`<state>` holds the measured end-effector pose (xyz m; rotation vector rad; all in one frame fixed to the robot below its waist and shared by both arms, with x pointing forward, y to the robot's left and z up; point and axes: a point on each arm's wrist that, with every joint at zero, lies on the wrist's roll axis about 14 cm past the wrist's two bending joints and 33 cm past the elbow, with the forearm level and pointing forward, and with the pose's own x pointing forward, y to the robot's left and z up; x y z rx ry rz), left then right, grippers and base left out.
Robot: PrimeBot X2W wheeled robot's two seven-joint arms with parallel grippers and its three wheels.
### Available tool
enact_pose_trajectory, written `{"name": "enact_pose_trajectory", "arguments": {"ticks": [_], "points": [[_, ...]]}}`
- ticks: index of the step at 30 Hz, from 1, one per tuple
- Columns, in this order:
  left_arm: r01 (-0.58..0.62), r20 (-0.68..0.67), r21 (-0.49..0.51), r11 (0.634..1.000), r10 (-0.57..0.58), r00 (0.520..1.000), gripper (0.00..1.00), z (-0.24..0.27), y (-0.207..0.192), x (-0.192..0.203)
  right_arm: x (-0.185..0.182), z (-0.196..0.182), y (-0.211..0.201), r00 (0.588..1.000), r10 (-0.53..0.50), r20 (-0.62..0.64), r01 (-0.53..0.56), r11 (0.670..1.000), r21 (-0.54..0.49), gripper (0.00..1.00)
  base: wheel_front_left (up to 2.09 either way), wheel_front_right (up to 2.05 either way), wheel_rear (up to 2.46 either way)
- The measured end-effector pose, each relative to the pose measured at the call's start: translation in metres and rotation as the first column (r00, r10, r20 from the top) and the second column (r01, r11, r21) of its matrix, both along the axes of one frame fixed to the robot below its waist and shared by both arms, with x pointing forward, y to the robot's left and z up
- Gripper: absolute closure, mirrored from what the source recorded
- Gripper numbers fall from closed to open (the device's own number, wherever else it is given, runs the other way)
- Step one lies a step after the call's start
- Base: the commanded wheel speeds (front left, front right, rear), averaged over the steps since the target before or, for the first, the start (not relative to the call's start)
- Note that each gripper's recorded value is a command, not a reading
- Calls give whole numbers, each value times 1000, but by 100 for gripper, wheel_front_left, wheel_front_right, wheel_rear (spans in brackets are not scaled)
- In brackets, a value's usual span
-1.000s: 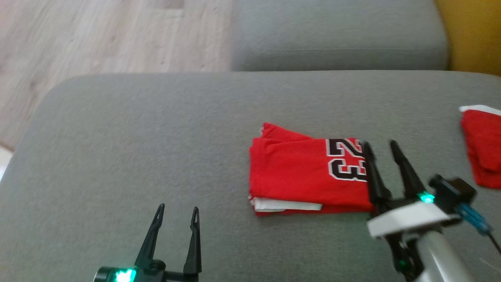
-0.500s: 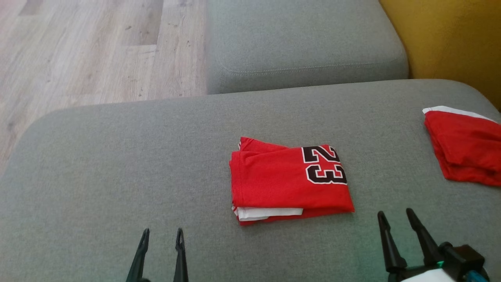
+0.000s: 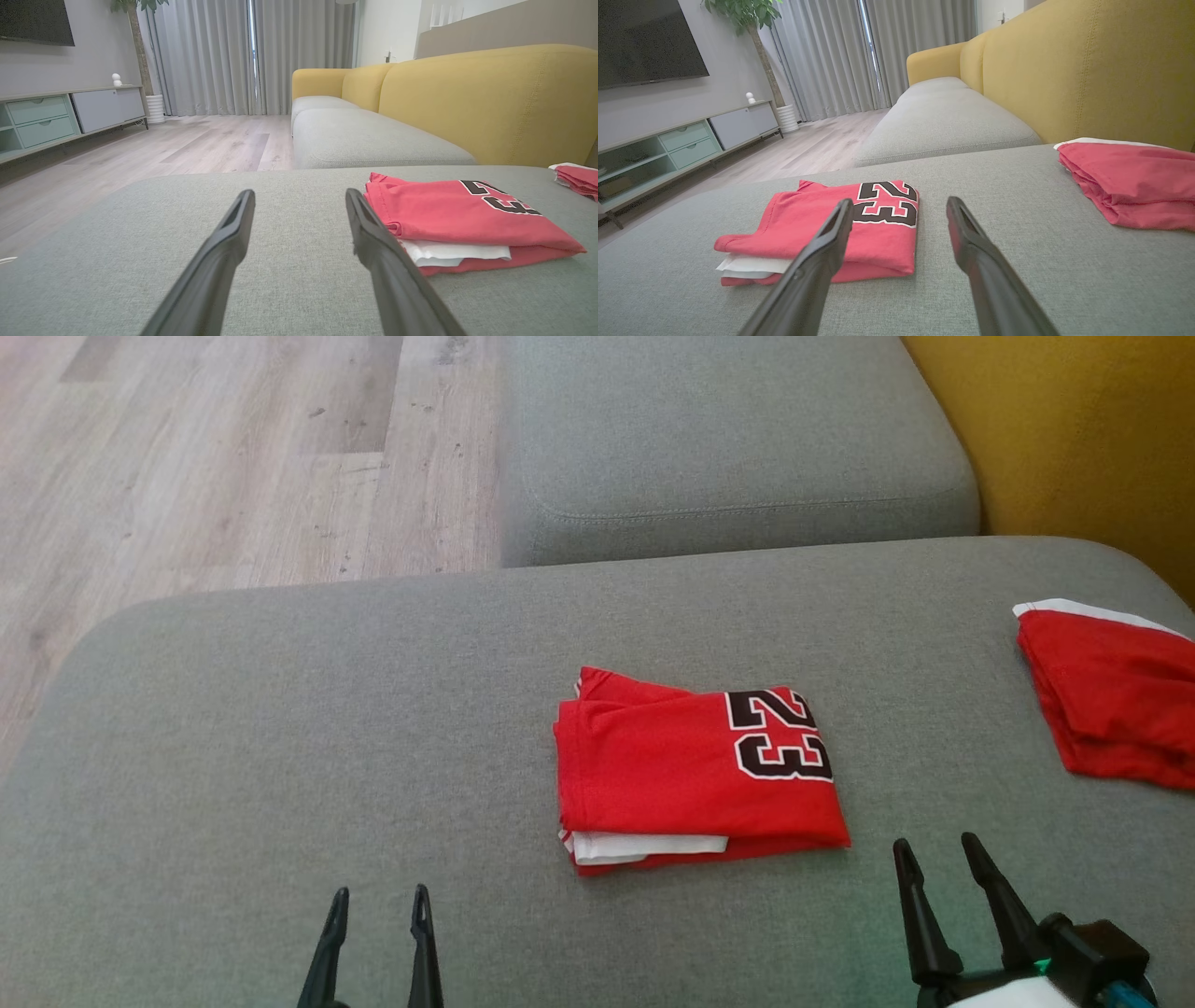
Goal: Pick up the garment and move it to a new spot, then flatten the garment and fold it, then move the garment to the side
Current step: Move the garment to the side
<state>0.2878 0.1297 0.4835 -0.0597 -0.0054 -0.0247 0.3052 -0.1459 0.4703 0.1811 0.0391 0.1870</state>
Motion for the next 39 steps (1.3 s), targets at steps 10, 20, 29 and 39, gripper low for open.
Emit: {"name": "enact_pose_trajectory", "arguments": {"ticks": [10, 20, 29, 39], "points": [[-9, -6, -1, 1000, 9, 1000, 0, -2, 4, 0, 2, -1, 0, 1000, 2, -3, -2, 1000, -1, 0, 0, 0, 0], [-13, -23, -2, 1000, 13, 1000, 0, -6, 5, 0, 4, -3, 2, 1000, 9, -12, -9, 1000, 0, 0, 0, 0, 0], [3, -73, -8, 1000, -3, 997, 0, -19, 0, 2, 8, -20, 1, 997, 18, -73, -19, 1000, -16, 0, 0, 0, 0], [43, -101, -2, 999, -43, 994, 0, -26, -12, 24, 60, -34, -14, 987, 26, -156, -32, 999, -37, 0, 0, 0, 0]]}}
